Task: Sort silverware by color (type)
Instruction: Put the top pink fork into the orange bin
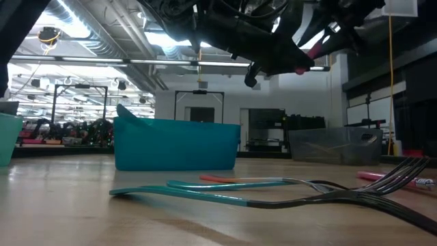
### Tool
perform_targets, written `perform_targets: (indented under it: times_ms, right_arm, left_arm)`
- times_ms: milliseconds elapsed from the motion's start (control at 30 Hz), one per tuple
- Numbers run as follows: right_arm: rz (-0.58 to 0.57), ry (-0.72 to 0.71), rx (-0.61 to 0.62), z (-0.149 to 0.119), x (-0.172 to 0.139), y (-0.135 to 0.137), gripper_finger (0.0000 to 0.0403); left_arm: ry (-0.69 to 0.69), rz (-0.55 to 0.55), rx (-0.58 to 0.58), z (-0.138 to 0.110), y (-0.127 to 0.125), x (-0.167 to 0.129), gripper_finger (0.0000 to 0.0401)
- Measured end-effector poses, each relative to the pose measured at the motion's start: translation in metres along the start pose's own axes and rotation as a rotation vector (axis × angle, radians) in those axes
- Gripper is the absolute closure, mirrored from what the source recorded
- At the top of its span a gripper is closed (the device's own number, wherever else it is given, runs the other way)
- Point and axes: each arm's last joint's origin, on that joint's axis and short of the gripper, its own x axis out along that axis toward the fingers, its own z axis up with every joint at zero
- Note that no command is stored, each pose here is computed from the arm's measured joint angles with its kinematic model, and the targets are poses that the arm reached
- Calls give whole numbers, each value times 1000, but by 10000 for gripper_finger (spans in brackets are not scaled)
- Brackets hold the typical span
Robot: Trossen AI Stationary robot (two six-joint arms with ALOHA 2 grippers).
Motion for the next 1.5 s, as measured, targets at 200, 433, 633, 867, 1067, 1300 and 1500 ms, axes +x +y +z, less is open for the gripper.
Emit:
perform_targets:
  times_ms: [200, 433, 633, 867, 1067, 1300, 1500]
  right_arm:
    - [-3, -4, -21, 0, 0, 0, 276]
    - [17, -5, -13, 1, 0, 2, 352]
    - [39, -12, -41, 2, 0, 4, 372]
    - [39, -6, -35, 2, 0, 3, 386]
    - [41, 45, -38, -1, 0, 2, 395]
    - [30, 275, 56, -11, -6, -8, 397]
    - [-6, 515, 182, -22, -13, -16, 393]
  left_arm:
    - [-3, 5, 0, 0, 0, 0, 372]
    - [-3, 2, 4, 0, 0, 0, 372]
    - [-3, -1, -2, 0, 0, 0, 370]
    - [-3, 5, -2, 0, 0, 0, 345]
    - [9, -11, -6, -1, -1, 0, 323]
    - [100, -151, 4, -5, -1, 0, 315]
    - [175, -195, 0, -9, 6, 0, 319]
